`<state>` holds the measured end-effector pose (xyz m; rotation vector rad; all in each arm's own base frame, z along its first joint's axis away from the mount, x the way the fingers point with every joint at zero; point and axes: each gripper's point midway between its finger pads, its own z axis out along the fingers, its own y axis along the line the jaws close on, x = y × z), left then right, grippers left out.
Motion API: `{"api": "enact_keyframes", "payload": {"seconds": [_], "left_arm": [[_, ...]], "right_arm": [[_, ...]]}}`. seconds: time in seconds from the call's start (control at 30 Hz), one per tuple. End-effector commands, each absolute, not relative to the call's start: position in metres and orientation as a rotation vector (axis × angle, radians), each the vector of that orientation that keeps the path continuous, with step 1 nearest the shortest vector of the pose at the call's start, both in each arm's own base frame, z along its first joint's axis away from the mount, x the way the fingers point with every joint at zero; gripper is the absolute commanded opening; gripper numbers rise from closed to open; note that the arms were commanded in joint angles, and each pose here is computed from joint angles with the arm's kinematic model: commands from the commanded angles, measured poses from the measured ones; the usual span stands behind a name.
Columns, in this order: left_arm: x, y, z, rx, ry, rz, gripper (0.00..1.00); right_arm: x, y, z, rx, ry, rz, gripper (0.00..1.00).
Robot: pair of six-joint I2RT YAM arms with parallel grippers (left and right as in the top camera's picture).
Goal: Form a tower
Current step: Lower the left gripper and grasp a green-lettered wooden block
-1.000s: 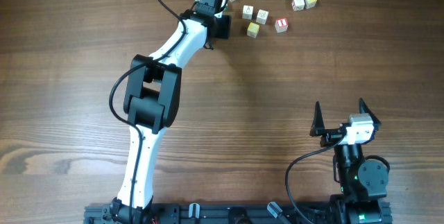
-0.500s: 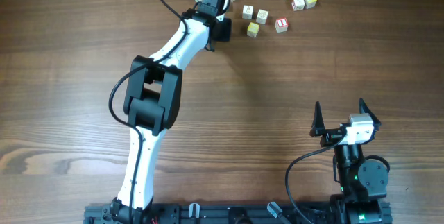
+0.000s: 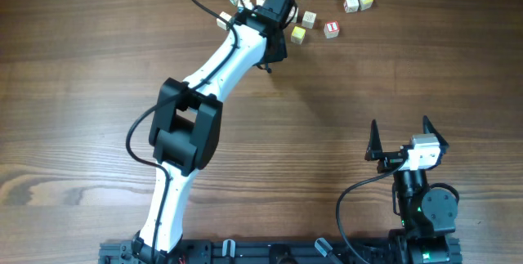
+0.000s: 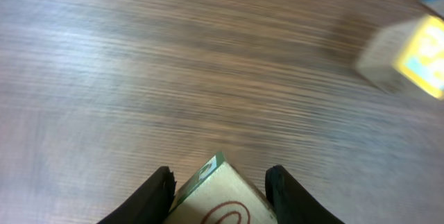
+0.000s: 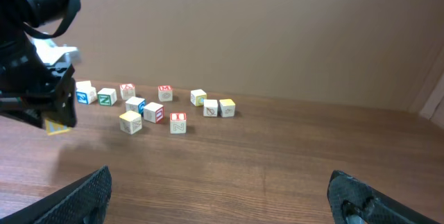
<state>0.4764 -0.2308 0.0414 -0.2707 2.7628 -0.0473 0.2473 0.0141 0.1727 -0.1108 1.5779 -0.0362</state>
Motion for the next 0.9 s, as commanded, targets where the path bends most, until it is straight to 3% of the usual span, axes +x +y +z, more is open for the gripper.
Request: {"api": "enact_keyframes", "payload": {"seconds": [0.0, 0.1, 0.23, 0.6, 0.73, 0.87], "left_arm": [[0.466, -0.22, 0.044, -0.578, 2.622, 0.101, 0.4], [0.449, -0.213, 0.028, -0.726, 2.555, 0.19, 0.46], [0.428, -0.214, 0.001, -0.769, 2.576, 0.211, 0.47], [0.413, -0.236, -0.011, -0.793, 2.687, 0.089, 0.5], [0.41, -0.239, -0.013, -0.801, 2.709, 0.063, 0.4], [0.406, -0.237, -0.013, -0.82, 2.714, 0.083, 0.39]], "right_arm": [[0.247, 0.018, 0.174, -0.134, 1.57, -0.031, 1.0], [0.247, 0.018, 0.174, -0.133, 1.57, -0.031, 1.0], [0.247, 0.018, 0.174, -0.134, 1.57, -0.031, 1.0], [0.247, 0.018, 0.174, -0.134, 1.57, -0.031, 1.0], [0.247, 0.018, 0.174, -0.134, 1.57, -0.031, 1.0], [0.247, 0.018, 0.174, -0.134, 1.57, -0.031, 1.0]]}}
